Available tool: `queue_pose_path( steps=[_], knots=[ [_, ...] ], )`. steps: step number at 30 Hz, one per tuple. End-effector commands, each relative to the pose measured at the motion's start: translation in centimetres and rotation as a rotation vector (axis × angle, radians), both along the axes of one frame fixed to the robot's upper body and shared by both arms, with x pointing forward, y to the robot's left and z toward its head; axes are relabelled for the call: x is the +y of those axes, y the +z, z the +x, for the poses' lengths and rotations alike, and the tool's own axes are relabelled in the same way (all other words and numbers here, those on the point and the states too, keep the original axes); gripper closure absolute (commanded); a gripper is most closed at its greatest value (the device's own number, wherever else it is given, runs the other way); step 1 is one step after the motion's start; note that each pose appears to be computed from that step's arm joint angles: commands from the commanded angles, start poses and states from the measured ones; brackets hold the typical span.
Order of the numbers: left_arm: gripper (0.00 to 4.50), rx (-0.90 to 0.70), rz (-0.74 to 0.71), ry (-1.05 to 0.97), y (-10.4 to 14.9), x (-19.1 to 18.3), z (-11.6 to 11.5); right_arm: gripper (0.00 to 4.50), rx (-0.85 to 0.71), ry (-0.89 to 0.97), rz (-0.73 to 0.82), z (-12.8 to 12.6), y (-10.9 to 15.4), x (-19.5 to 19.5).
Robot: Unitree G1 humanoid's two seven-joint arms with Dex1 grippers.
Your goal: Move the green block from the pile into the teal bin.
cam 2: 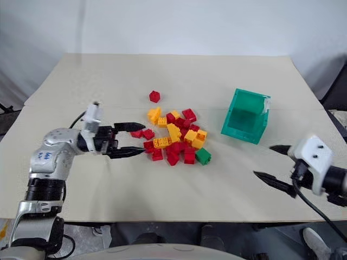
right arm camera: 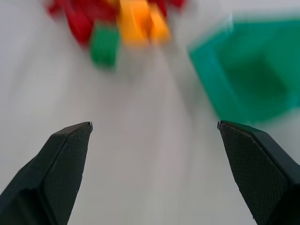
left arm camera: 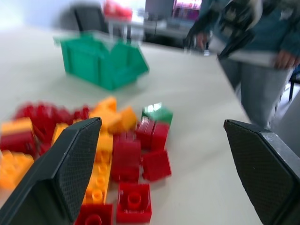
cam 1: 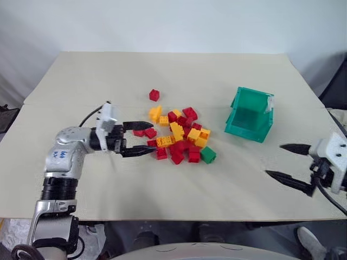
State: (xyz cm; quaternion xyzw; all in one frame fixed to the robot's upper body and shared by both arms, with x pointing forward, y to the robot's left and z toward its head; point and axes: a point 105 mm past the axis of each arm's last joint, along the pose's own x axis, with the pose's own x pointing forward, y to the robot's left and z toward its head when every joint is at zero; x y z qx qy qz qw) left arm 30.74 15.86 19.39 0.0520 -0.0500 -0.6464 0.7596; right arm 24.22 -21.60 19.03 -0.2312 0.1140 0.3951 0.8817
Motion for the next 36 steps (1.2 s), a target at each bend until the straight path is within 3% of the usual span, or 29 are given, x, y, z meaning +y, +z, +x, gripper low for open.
queue_pose_path(
  steps=[1, 4, 11, 17, 20, 27, 32, 36],
  knots=[
    [0.05, -0.067, 0.007, -0.013, 0.3, 1.5, -0.9, 0.00, 0.044, 0.073, 0.029, 1.0, -1.3, 3.6],
    [0.05, -0.075, 0.036, -0.001, -0.3, 2.5, -1.5, 0.00, 0.170, 0.080, 0.104, 2.7, -2.4, 6.0],
    [0.05, -0.076, 0.043, 0.068, -1.0, 3.0, -2.7, 0.00, 0.168, 0.065, -0.030, 6.4, -5.1, 8.2],
    [0.05, -0.074, 0.028, 0.101, -1.1, 2.9, -3.2, 0.00, 0.188, 0.078, -0.078, 7.7, -6.4, 9.3],
    [0.00, -0.072, 0.026, 0.106, -1.1, 2.8, -3.3, 0.57, 0.164, 0.081, -0.068, 8.1, -6.2, 9.8],
    [0.00, -0.077, 0.023, 0.142, -1.0, 2.8, -2.4, 2.90, 0.107, 0.069, -0.039, 7.5, -3.8, 8.7],
    [0.00, -0.108, 0.003, 0.162, -0.2, 2.5, -1.5, 3.02, 0.005, -0.024, 0.017, 7.7, 0.2, 6.8],
    [0.00, -0.115, -0.002, 0.159, 0.1, 1.7, -0.8, 3.02, -0.141, -0.189, 0.021, 9.5, 3.7, 3.5]
  ],
)
